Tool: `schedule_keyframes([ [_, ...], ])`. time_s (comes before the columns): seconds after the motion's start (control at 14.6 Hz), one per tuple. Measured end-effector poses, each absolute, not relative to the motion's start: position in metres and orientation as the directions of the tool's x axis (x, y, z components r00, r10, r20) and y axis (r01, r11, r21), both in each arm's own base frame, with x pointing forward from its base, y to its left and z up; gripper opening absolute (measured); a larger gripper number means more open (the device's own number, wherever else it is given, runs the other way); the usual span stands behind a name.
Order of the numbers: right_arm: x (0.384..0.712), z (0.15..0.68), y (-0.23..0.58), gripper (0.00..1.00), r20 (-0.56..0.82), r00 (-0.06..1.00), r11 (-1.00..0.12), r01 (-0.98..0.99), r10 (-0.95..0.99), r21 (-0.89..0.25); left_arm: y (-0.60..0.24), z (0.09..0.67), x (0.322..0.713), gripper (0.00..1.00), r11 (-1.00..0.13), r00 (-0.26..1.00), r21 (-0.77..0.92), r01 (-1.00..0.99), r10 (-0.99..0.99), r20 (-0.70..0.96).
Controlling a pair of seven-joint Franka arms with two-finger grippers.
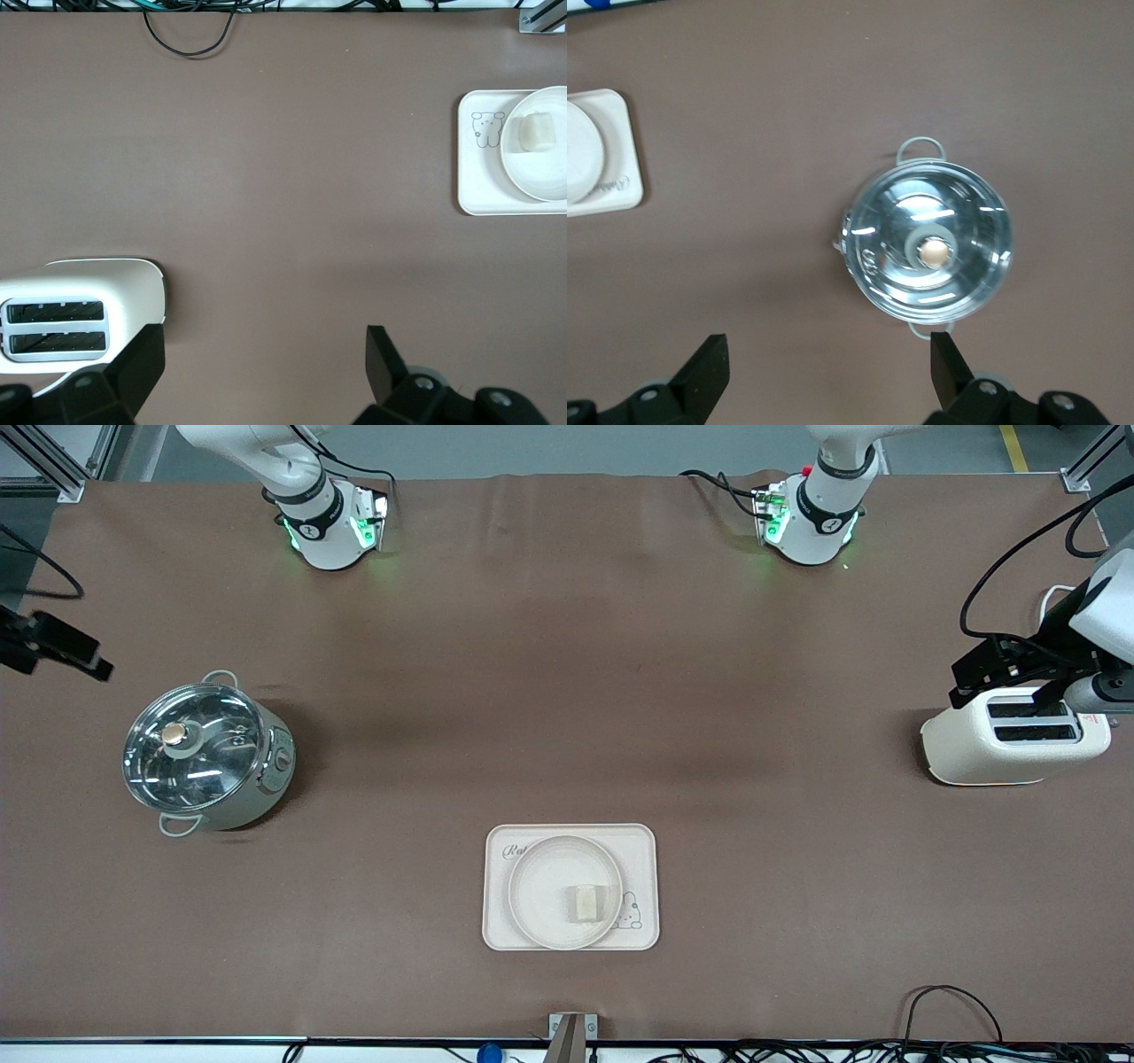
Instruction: Place bun in plate and plate on tray
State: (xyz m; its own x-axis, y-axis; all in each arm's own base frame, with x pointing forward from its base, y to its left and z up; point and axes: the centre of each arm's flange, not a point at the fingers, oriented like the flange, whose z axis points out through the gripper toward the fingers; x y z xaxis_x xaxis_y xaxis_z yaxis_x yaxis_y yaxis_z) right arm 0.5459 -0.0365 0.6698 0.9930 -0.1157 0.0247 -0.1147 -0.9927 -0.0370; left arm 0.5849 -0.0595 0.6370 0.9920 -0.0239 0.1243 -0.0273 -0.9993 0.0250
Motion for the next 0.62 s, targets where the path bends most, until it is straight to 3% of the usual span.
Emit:
schedule_keyframes([
  [0.62, 0.5327, 0.6816, -0.0337, 1.00, 0.020, 0.997, -0.997, -0.073, -0.073, -0.002, -0.0594, 0.6449, 0.5790, 1.00, -0.999, 0.995, 0.012, -0.029, -0.028, 0.094],
])
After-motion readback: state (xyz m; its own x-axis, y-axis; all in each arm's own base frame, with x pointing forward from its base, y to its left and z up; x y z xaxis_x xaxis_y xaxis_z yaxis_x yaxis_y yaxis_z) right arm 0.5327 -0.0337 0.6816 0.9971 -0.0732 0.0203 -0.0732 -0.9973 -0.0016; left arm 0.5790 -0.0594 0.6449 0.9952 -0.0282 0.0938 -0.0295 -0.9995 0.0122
